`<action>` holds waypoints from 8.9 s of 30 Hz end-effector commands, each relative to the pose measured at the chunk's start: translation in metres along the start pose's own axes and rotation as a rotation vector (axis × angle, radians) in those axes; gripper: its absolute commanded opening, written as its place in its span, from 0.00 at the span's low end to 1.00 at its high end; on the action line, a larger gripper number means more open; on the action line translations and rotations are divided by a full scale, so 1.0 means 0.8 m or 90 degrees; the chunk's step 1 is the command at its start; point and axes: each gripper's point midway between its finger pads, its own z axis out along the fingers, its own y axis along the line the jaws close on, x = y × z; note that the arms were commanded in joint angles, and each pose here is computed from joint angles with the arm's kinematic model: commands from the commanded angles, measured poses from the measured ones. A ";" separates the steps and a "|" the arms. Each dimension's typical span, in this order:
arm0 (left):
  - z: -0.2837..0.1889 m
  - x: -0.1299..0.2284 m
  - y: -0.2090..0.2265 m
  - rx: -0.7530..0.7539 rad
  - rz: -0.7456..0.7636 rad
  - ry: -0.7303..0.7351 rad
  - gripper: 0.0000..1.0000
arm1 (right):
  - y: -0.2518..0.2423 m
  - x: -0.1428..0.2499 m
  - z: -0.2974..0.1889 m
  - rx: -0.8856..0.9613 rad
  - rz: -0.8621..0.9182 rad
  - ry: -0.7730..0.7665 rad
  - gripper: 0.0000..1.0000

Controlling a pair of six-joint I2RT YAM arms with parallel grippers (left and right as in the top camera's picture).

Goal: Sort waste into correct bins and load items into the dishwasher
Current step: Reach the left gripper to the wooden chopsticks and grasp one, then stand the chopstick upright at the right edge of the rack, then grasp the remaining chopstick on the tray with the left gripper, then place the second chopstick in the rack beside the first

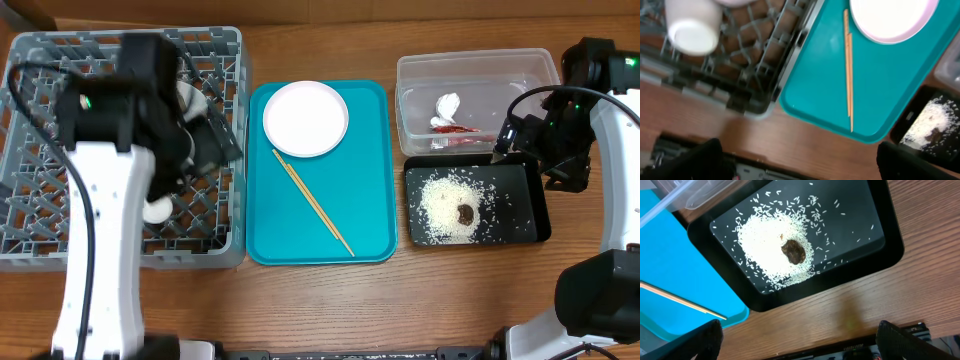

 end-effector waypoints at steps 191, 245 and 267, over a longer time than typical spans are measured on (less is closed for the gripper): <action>0.361 0.116 -0.162 -0.092 0.131 0.121 0.04 | 0.001 -0.002 -0.019 -0.009 -0.002 -0.037 1.00; 0.151 -0.110 -0.014 -0.033 0.345 -0.136 0.04 | 0.000 -0.002 -0.019 -0.009 -0.002 -0.038 1.00; 0.214 -0.109 -0.010 -0.051 0.322 -0.060 0.30 | 0.000 -0.002 -0.019 -0.008 -0.002 -0.038 1.00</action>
